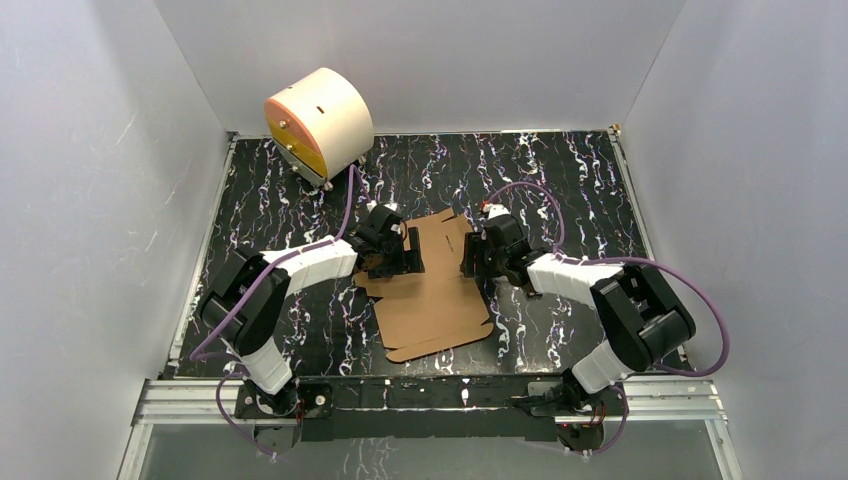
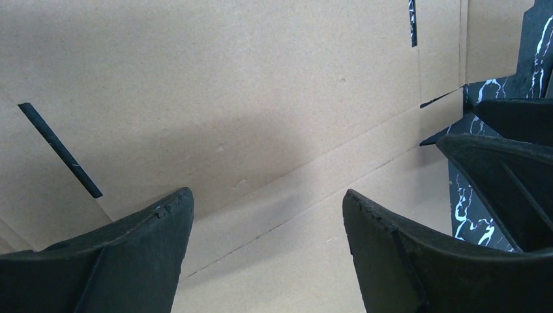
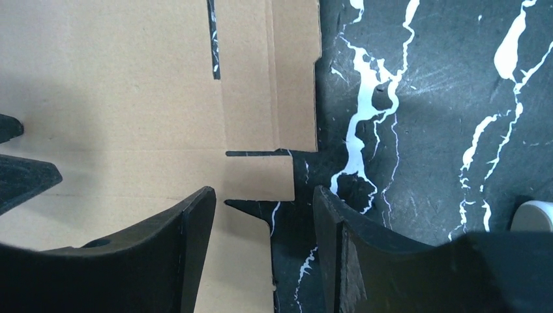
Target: Fold the paper box
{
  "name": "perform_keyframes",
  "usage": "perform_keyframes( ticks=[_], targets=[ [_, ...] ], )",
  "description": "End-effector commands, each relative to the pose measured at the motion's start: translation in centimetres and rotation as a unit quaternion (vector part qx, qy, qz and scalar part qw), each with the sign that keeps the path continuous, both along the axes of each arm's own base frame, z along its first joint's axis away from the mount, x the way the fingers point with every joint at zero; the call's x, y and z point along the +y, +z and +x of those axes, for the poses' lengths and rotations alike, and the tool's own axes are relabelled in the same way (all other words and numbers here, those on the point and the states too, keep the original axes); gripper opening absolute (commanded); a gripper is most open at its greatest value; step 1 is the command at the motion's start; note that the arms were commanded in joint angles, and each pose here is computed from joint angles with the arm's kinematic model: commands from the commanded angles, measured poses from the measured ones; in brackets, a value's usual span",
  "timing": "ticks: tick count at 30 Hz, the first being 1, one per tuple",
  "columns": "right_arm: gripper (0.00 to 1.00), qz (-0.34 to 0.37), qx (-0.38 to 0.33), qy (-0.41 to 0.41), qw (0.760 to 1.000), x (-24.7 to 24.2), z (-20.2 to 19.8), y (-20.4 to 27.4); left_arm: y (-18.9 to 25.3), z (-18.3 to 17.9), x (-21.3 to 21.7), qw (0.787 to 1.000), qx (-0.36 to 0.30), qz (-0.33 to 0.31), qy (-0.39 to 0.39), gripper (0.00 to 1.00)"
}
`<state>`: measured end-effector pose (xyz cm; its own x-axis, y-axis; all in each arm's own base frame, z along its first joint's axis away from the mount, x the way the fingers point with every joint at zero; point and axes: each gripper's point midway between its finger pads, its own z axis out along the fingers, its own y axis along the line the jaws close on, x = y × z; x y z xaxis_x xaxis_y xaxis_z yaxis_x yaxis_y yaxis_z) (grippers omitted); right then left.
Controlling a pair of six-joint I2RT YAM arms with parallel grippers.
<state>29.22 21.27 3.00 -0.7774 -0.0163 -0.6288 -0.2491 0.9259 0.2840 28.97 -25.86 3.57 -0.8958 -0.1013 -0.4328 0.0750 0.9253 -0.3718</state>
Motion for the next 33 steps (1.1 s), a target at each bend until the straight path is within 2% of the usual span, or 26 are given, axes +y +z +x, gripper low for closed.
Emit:
perform_keyframes(
  ticks=[1,11,33],
  targets=[
    [0.66,0.006,-0.011,0.0,1.0,0.5,1.1,0.3,-0.7,-0.2,0.3,1.0,0.004,0.01,0.001,0.81],
    [0.66,0.043,0.021,0.032,0.998,2.1,-0.2,0.8,-1.1,-0.4,0.3,1.0,0.01,0.011,-0.001,0.81],
    [0.63,0.107,-0.005,0.071,0.992,4.5,-0.1,5.8,-1.7,-0.7,0.2,1.0,0.016,0.006,0.001,0.81]
  ],
)
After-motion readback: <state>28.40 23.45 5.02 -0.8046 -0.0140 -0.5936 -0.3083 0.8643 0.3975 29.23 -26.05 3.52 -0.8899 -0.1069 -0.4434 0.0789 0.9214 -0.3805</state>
